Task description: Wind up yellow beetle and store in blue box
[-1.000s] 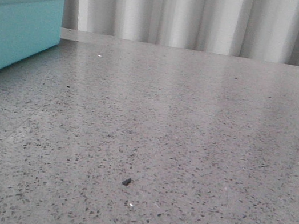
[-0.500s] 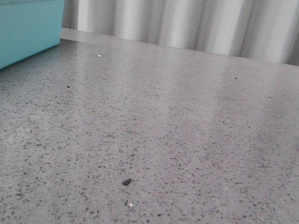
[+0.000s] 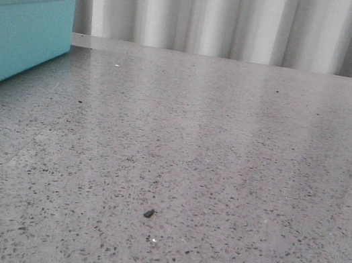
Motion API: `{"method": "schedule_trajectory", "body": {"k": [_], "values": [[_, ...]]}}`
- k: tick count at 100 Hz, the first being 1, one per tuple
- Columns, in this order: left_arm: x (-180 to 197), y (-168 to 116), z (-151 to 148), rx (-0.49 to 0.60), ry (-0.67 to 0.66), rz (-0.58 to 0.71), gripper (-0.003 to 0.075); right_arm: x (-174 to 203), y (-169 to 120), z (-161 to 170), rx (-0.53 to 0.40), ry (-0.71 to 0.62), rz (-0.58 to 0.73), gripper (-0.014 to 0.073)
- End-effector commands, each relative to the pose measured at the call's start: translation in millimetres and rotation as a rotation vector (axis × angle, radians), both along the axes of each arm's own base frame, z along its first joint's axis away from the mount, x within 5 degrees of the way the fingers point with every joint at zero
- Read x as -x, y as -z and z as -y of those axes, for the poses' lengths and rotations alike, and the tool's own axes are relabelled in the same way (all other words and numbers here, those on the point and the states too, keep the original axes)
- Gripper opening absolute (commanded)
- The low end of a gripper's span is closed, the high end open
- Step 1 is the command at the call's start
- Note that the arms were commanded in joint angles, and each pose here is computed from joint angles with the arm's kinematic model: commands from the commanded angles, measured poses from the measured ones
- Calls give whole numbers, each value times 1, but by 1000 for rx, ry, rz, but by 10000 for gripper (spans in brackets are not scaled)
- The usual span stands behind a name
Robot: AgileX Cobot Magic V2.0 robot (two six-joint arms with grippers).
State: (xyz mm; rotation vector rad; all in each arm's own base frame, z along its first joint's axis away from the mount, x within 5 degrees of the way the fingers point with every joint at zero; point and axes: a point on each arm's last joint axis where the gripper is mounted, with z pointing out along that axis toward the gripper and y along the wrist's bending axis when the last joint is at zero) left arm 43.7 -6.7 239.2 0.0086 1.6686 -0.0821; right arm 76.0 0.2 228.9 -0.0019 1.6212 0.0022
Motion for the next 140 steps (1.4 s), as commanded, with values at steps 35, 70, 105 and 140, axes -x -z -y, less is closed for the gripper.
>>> {"method": "schedule_trajectory", "body": {"k": [35, 70, 105, 140], "values": [[-6, 17, -7, 39, -69, 128, -21, -1, -16, 0, 18, 4, 103, -61], [-11, 42, -7, 140, -73, 91, -21, -1, -16, 0, 18, 4, 103, -61], [-10, 56, -6, 132, -66, -64, -21, -1, -16, 0, 18, 4, 103, -61], [-9, 60, -6, 130, -70, -114, -21, -1, -16, 0, 18, 4, 103, -61]]}}
